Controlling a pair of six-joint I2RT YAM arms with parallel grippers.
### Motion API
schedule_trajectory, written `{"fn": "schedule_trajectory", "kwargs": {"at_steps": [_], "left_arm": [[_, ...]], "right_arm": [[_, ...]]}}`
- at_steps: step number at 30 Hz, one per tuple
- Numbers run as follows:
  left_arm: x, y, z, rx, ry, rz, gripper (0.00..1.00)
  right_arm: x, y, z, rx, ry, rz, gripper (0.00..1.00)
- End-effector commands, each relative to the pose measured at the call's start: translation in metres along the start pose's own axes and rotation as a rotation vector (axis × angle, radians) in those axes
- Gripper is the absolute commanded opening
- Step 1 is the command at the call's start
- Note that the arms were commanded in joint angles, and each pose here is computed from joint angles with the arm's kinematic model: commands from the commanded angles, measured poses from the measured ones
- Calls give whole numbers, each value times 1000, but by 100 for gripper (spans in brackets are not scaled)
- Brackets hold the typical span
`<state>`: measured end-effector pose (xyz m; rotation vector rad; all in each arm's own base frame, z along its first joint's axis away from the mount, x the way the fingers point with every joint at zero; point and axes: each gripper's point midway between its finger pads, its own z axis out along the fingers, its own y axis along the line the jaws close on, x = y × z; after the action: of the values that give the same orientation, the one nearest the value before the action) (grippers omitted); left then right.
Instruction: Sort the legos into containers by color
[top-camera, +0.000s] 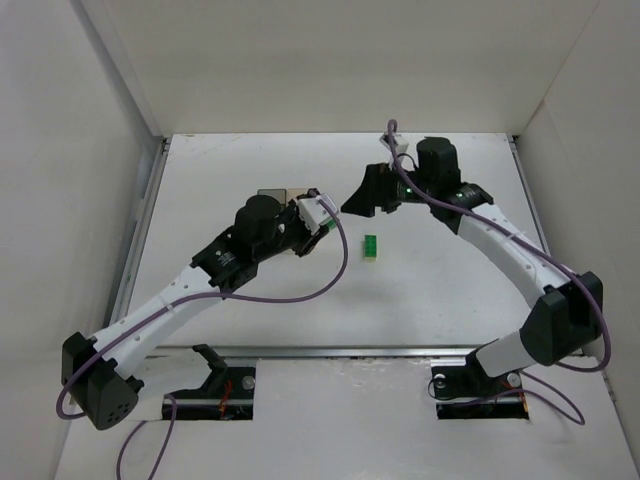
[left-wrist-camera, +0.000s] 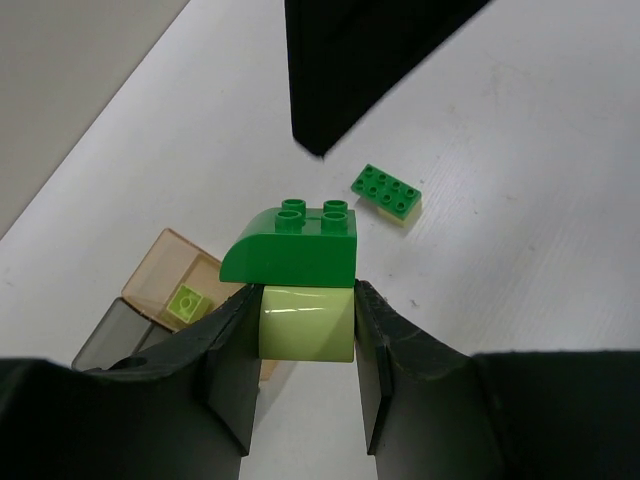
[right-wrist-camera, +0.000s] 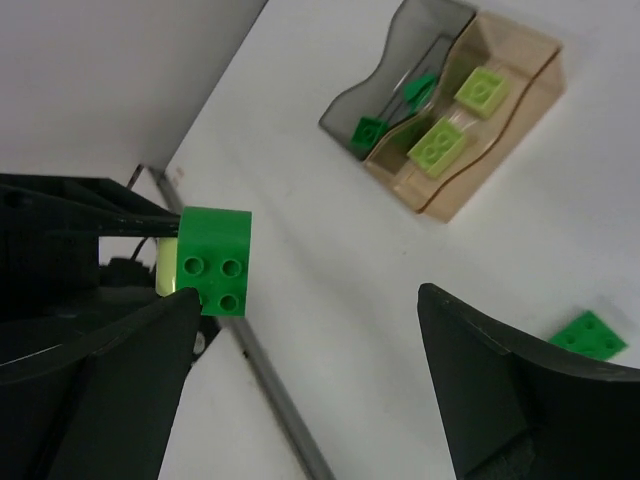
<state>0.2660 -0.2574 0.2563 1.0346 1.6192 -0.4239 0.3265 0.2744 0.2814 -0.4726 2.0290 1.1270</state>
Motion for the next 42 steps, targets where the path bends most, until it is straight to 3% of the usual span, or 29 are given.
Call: {"fn": "schedule_trajectory", "kwargs": {"at_steps": [1,17,20,23,24,25,27,32,38,42], "left_arm": [[-36,-5,-7,50,-132,39,0],[-39,1,-1,27,-123,28,0],[-43,2,-1,23,-140,21,0],[-44,1,-1,31,-143,21,0],[-44,1,-1,31,-143,21,0],[-44,1,-1,31,-143,21,0],[-44,0,-4,31,-143,21,0],[-37,2,-3,15,-119,7,0],[11,16,0,-102,20,-10,0],[19,16,-8,-120,32,-10,0]], "right_arm": [[14,39,9,-242,67,-50,94],[22,74,12,-367,113,-94,77],[21,74,14,-375,116,-94,64],[19,75,18,-365,114,-87,43],[19,75,18,-365,114,-87,35],[14,76,18,-357,104,-82,15],[15,72,21,-342,105,-76,0],[15,65,25,-294,96,-37,0],[-11,-23,6,32,-58,141,0],[-26,-78,-22,216,-167,211,0]]}}
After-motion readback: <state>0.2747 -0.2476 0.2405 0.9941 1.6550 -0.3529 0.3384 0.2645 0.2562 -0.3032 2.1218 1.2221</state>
